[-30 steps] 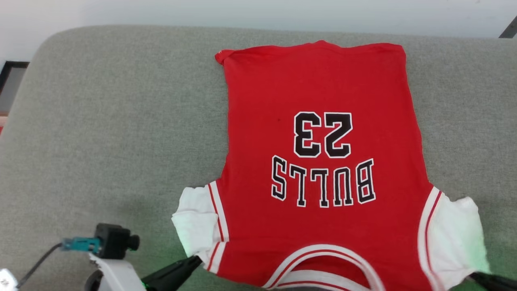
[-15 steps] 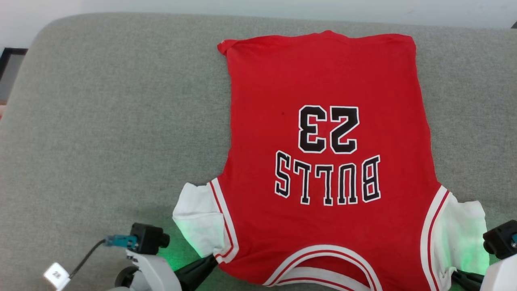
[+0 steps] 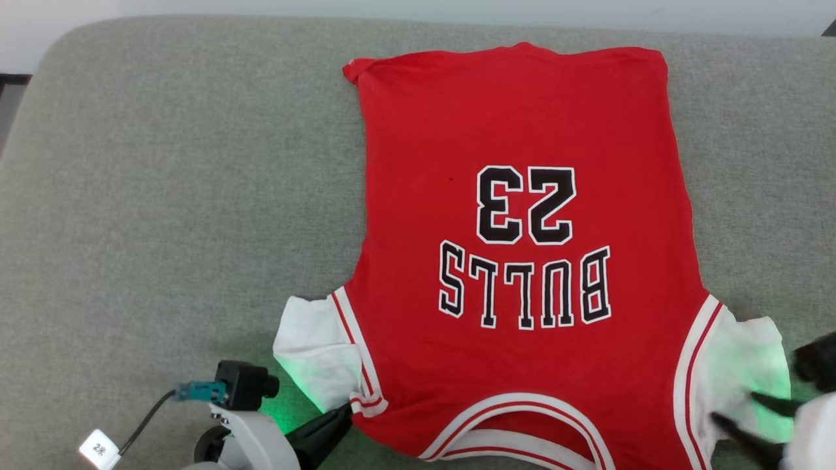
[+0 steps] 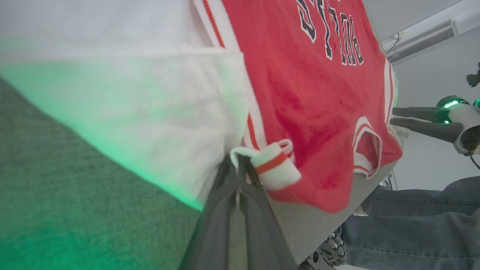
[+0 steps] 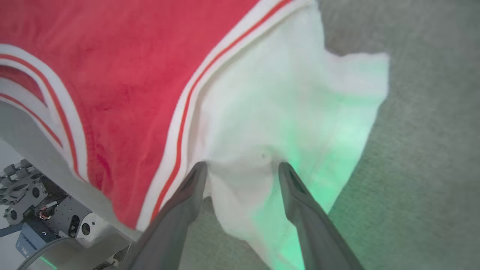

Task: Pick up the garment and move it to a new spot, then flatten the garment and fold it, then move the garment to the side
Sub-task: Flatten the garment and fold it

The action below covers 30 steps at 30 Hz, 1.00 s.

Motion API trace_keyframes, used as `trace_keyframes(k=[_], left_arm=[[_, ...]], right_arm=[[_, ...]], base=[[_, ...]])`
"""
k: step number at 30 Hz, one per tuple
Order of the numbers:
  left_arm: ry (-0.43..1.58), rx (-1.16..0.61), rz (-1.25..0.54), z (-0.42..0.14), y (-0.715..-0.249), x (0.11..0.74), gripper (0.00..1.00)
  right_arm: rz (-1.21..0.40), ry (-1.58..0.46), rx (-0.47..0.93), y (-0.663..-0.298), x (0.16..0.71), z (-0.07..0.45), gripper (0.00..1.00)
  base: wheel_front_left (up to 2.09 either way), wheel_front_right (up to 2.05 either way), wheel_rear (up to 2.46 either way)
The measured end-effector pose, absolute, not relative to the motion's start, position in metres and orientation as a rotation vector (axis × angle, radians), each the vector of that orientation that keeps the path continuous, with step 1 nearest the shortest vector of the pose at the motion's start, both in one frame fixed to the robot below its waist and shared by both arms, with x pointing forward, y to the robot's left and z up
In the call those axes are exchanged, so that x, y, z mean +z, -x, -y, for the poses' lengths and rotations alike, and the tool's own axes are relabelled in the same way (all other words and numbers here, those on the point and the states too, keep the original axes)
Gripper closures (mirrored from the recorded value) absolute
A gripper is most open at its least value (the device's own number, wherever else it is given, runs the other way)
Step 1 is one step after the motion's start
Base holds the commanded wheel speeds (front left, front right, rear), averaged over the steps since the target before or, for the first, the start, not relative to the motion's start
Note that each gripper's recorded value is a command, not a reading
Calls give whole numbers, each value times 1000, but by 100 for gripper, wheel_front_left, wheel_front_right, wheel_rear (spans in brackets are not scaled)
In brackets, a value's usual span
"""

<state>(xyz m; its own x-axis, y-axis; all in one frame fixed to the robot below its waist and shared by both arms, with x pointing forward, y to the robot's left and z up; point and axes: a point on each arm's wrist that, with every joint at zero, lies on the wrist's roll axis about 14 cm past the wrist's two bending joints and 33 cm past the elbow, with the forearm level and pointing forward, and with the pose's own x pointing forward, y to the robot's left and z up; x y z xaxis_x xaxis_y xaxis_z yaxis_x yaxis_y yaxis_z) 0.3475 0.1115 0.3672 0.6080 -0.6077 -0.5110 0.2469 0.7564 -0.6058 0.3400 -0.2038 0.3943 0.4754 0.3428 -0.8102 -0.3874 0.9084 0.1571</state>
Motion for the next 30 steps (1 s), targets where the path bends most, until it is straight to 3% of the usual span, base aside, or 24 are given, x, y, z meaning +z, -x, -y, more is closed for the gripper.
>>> trace_keyframes(k=[6,14,22,30], left_arm=[[526,-529,-746,-108,-347,371,100],[535,-557,-705,-97,-360,376,100],[548,-554,-695,-96,-373,371,100],[572,-528,-702,-101,-375,361,100]], right_arm=[[-906,27,444,-368,445,219,0],[-651,62,329,-486,508,234,0],[-789,103,268,-586,470,204,0],[-969,104,215,-636,418,186,0]], base=[[0,0,0],[0,0,0],[0,0,0],[0,0,0]])
